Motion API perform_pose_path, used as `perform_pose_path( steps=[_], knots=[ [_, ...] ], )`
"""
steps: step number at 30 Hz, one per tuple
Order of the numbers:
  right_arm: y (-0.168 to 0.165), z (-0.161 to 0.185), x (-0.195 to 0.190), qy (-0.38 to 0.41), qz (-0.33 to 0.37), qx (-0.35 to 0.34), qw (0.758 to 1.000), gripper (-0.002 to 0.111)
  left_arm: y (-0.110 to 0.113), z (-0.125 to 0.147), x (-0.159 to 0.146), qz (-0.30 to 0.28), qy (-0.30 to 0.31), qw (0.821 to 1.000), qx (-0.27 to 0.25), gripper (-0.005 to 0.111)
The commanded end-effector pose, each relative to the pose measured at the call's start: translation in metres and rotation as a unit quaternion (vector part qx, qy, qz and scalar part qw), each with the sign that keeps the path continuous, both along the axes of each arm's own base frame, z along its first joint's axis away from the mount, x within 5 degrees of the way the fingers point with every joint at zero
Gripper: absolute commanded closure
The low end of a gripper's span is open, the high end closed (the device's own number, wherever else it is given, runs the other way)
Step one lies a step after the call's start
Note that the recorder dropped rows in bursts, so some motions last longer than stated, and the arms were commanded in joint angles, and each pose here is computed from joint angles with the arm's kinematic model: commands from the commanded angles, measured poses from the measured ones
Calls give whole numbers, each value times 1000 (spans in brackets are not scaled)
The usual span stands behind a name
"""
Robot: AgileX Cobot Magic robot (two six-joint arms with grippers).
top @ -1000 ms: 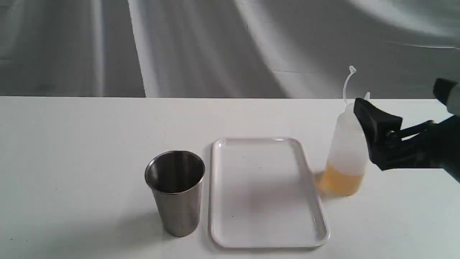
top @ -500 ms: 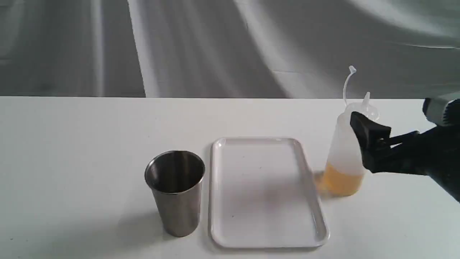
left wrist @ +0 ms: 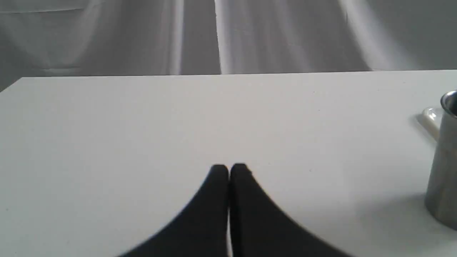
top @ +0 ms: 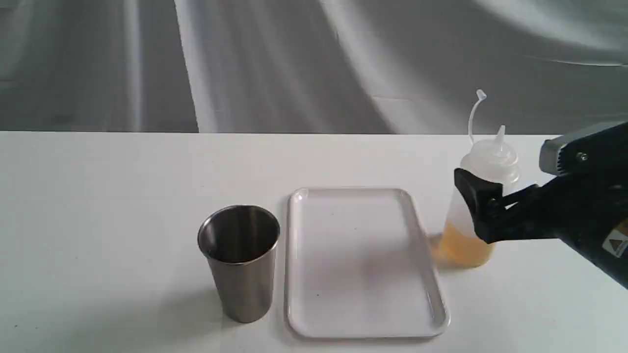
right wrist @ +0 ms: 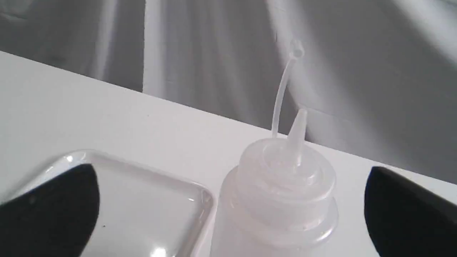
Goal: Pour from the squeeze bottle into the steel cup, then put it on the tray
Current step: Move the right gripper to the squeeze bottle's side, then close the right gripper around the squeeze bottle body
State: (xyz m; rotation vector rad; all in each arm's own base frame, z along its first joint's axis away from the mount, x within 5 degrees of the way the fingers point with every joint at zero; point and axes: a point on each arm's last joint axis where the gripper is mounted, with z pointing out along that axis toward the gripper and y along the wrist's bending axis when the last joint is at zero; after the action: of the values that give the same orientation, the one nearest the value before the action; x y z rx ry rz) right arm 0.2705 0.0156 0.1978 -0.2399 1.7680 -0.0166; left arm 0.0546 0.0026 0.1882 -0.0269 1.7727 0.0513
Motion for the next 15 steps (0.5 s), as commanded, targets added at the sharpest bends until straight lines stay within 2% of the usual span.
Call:
perform_pose_path(
  steps=[1, 8, 15],
  knots=[
    [-1, -8, 6, 18, 2, -4, 1000, 3, 0, -1, 0, -4, -3, 1000, 0, 107],
    [-8, -21, 9, 38, -11, -3, 999, 3, 0, -1, 0, -4, -3, 1000, -2, 107],
    [-22, -18, 13, 16, -37, 26, 999, 3, 0, -1, 0, -4, -3, 1000, -2, 107]
  ],
)
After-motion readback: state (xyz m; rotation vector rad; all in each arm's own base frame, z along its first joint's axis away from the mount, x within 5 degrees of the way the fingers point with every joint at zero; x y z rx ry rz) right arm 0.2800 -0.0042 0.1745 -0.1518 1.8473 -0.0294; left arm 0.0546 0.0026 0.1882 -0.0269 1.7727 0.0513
